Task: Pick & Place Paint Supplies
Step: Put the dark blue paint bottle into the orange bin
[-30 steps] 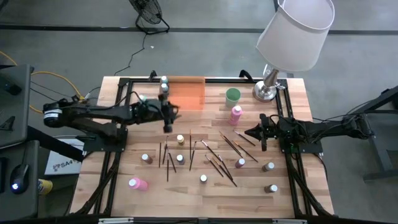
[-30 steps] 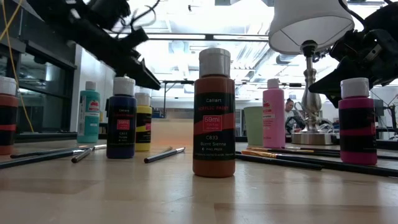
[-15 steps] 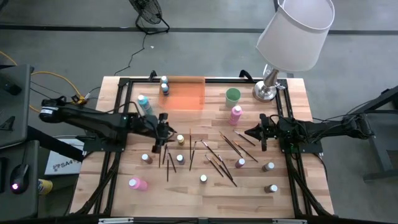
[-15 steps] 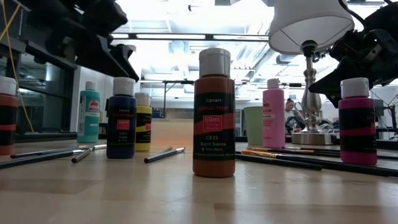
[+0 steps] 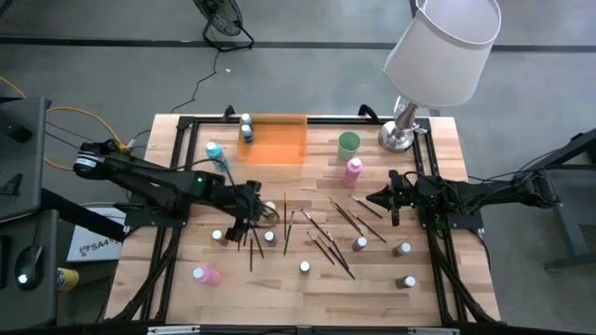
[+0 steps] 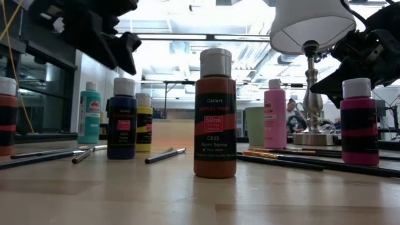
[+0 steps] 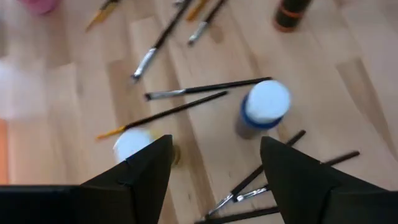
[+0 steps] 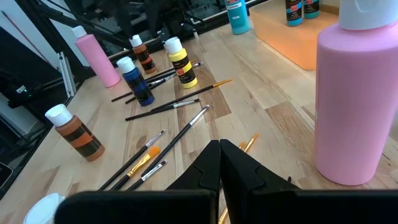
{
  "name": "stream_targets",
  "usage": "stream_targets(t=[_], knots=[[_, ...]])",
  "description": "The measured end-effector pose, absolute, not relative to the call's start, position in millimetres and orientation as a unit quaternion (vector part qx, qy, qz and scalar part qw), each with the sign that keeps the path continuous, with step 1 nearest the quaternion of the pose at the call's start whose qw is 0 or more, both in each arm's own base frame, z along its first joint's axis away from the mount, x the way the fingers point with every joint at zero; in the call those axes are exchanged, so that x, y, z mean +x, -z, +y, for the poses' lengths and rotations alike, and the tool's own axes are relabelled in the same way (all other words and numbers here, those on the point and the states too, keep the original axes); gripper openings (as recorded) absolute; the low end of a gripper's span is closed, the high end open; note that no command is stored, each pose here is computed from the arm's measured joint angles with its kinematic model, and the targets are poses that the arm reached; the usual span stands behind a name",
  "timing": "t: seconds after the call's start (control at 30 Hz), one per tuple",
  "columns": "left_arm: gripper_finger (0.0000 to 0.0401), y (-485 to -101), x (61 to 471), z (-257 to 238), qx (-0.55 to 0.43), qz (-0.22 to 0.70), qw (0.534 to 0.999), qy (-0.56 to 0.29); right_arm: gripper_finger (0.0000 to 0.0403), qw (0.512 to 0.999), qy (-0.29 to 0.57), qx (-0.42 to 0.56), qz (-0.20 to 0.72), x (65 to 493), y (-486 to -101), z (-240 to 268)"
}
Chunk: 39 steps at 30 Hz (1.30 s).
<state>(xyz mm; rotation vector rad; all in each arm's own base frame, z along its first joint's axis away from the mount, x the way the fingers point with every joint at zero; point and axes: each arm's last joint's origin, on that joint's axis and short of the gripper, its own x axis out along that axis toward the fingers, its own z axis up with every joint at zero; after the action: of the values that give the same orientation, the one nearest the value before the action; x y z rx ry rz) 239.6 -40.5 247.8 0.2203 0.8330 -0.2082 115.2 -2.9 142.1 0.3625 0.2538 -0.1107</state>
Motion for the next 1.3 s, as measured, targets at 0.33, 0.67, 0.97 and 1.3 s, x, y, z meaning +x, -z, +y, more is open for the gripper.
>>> stream_targets(t=[0.33, 0.67, 0.97, 1.3], knots=[[0.0242, -252, 272, -63, 0.177, 0.429, 0.861, 0.206, 0.0002, 0.974, 0.055, 0.180, 0.125, 115, -142, -3], [0.0242, -238, 296, -68, 0.178, 0.482, 0.831, 0.215, 0.0002, 0.974, 0.055, 0.180, 0.127, 115, -142, -3], [0.0242, -234, 306, -70, 0.177, 0.498, 0.821, 0.217, 0.0002, 0.974, 0.055, 0.180, 0.127, 115, -142, -3], [0.0241, -230, 307, -70, 0.174, 0.502, 0.819, 0.215, 0.0002, 0.974, 0.055, 0.180, 0.126, 115, -142, -3]])
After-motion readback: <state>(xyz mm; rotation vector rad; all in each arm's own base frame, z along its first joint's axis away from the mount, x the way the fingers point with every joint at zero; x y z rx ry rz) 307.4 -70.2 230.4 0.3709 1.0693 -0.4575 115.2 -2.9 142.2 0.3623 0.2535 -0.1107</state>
